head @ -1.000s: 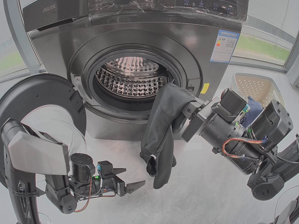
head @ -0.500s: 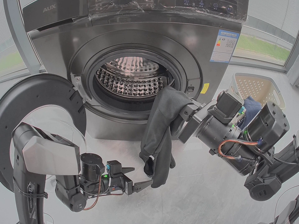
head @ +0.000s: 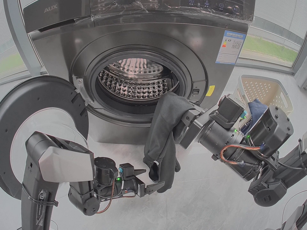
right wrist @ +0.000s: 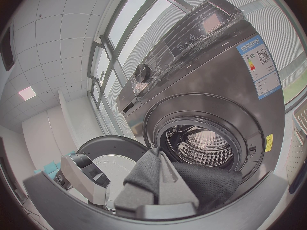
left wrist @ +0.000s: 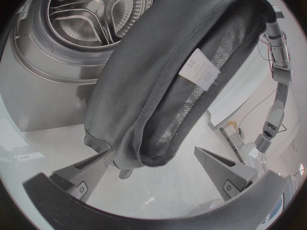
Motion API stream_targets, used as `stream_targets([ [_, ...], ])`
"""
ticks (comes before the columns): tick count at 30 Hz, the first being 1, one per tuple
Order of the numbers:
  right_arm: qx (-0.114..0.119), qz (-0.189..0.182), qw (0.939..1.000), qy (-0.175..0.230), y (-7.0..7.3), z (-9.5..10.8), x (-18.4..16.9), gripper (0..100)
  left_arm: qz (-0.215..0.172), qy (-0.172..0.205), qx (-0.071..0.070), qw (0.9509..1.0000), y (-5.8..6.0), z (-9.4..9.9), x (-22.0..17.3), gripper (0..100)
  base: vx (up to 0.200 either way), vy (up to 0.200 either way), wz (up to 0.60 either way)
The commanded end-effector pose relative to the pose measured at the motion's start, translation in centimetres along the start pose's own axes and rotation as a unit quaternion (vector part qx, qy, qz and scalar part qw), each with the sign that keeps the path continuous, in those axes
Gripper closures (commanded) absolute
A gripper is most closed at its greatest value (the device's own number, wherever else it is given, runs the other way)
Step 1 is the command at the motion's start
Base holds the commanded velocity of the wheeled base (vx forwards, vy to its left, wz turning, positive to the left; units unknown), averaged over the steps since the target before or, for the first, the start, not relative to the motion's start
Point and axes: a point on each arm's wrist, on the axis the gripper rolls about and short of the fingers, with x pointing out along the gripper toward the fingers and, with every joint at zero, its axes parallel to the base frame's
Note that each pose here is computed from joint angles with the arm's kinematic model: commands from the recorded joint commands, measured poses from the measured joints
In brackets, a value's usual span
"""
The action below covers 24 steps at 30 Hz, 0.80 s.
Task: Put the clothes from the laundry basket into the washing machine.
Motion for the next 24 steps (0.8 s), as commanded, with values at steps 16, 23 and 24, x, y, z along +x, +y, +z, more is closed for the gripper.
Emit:
stream_targets([
  [16,0.004,-0.005,1.0000,0.002,0.0,-0.1,-0.2,100,0.044,-0.056,0.014,0.9974,0.9,2.5,0.6,100,0.000,0.000,0.00],
  [23,0.002,-0.015,0.9999,-0.001,-0.6,0.1,-0.2,100,0.062,-0.097,0.023,0.9931,0.1,6.4,-4.9,100,0.000,0.000,0.00],
  [24,0.003,-0.016,0.9999,-0.001,-0.7,0.1,-0.2,100,0.063,-0.099,0.022,0.9928,-0.3,6.8,-6.1,100,0.000,0.000,0.00],
])
